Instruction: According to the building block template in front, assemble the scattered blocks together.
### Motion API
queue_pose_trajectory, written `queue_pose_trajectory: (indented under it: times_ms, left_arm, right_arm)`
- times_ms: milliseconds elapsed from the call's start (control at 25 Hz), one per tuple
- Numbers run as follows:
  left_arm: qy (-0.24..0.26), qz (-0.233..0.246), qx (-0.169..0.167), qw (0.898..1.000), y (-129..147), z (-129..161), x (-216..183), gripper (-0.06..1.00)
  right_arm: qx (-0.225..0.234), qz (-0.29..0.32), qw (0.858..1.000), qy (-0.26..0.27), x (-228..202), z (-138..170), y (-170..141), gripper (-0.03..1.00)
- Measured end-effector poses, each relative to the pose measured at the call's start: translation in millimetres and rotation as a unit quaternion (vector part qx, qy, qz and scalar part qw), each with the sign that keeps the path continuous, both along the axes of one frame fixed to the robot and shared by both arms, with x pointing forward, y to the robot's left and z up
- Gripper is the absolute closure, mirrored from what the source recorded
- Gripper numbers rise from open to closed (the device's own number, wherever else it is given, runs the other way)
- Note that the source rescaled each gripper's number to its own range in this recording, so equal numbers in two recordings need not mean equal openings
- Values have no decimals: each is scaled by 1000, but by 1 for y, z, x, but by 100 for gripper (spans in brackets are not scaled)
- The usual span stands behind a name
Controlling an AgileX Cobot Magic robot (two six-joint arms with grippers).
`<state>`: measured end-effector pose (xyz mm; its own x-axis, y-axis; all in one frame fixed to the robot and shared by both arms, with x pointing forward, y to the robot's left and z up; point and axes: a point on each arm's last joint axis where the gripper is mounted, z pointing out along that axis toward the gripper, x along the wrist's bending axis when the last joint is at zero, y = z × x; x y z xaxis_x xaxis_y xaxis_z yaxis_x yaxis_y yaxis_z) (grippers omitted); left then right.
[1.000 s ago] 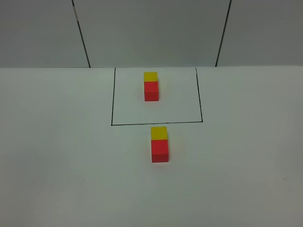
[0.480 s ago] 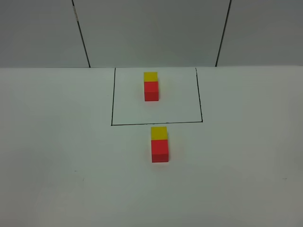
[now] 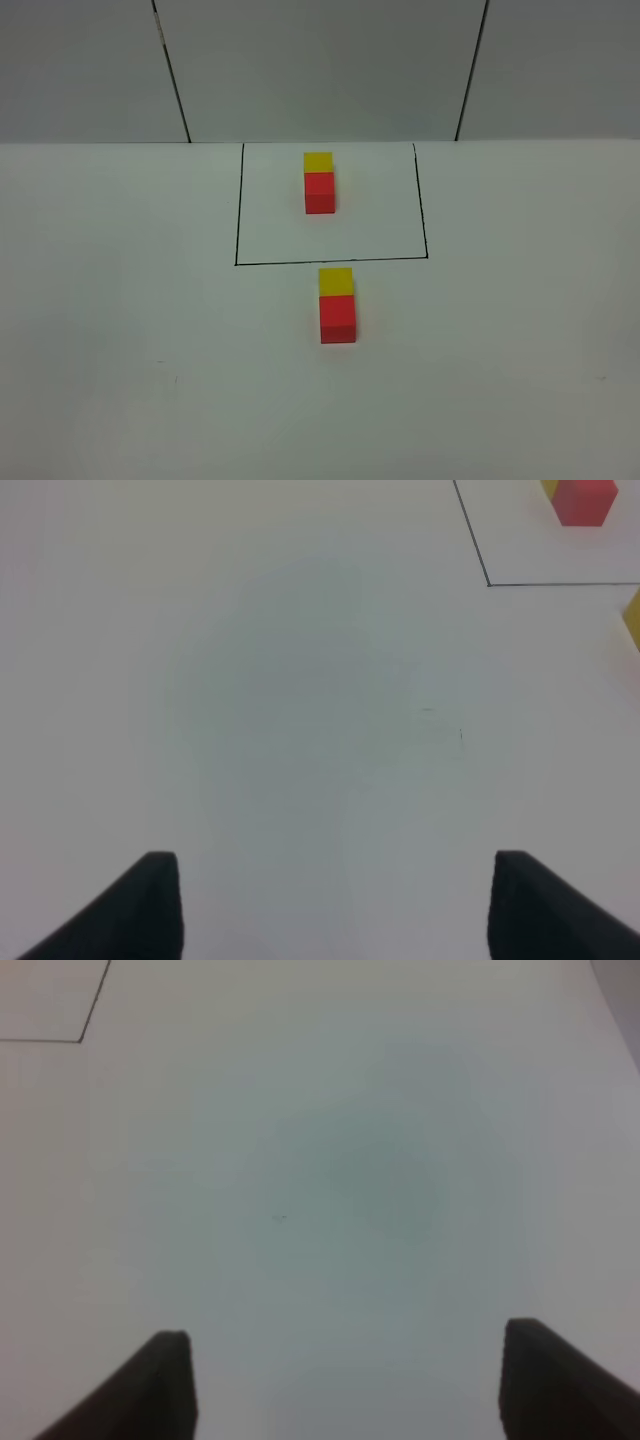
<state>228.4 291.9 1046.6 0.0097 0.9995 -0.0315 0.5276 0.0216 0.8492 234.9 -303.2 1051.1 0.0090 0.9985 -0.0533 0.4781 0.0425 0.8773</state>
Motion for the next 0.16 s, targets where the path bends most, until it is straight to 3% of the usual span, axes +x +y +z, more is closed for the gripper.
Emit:
queue_pose_trajectory:
  times_ms: [160]
  left_arm:
    - [0,0,0,1000,0,0,0,50]
  right_arm:
    - [0,0,1000,0,0,0,0,62]
